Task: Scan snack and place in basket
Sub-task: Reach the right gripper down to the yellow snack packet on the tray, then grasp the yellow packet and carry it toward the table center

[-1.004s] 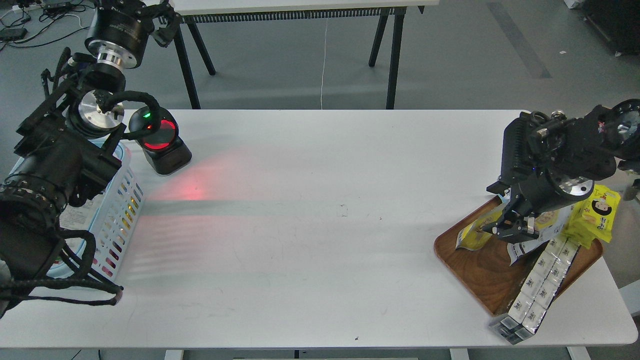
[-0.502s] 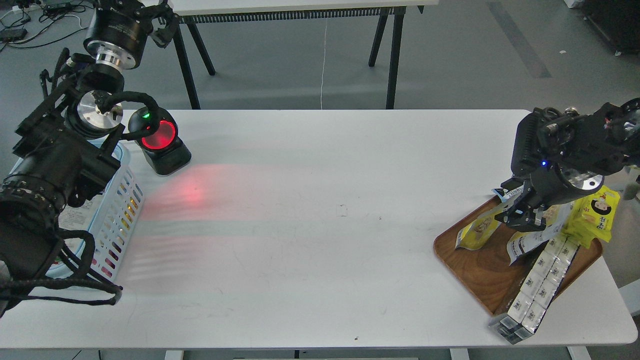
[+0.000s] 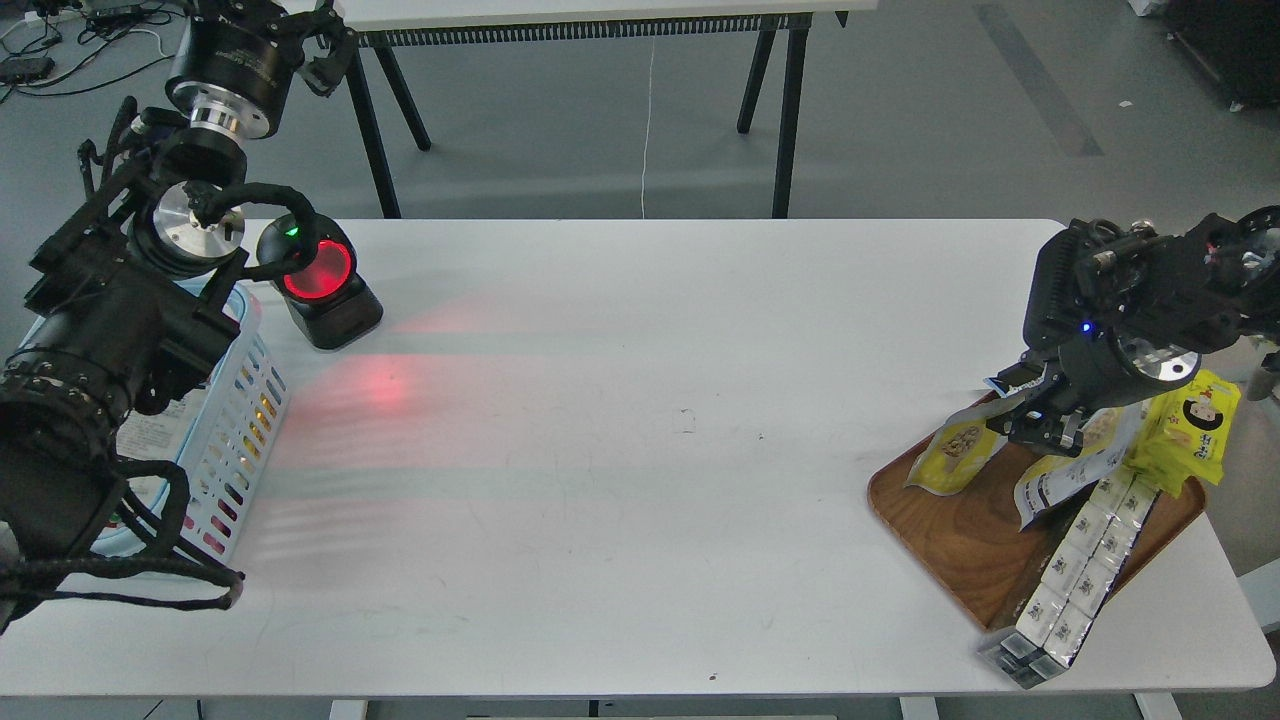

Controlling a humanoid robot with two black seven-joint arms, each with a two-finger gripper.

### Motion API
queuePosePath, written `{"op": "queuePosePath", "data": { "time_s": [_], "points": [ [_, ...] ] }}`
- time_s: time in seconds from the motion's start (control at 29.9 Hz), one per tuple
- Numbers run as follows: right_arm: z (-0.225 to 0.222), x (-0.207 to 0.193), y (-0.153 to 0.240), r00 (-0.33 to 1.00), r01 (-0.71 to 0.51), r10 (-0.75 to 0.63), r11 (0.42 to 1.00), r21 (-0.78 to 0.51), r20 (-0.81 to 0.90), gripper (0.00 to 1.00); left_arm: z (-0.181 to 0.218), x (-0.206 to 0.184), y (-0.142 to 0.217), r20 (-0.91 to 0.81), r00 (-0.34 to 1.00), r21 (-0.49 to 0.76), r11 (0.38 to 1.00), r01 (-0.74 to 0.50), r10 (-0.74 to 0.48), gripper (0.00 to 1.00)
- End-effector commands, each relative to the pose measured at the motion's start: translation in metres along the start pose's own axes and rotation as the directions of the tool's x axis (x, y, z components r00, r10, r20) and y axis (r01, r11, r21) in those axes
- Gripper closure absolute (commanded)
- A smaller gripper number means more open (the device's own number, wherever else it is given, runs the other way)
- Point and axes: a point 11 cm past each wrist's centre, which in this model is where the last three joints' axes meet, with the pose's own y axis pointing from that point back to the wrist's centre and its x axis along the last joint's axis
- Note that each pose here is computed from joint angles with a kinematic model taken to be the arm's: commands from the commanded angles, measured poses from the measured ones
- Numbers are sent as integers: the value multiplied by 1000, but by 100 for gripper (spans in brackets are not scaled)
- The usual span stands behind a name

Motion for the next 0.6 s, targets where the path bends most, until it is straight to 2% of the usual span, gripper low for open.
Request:
{"op": "queuePosePath", "data": {
  "time_s": [0.0,0.2,0.44,0.57],
  "points": [
    [-1,0,-2,1000,2,-2,1000,3,-1,91,1,1,0,-1,1000,-6,1000,-3,3,0],
    [-1,6,0,1000,-8,8,1000,3,-13,98,4,2,1,1,1000,-14,1000,-6,6,0],
    [-1,21,11,998,-67,67,998,-1,-13,100,8,3,0,4,1000,-34,999,-8,8,0],
    [3,39,31,993,-115,114,993,-26,-40,100,15,7,1,14,1000,-41,999,-13,13,0]
  ]
}}
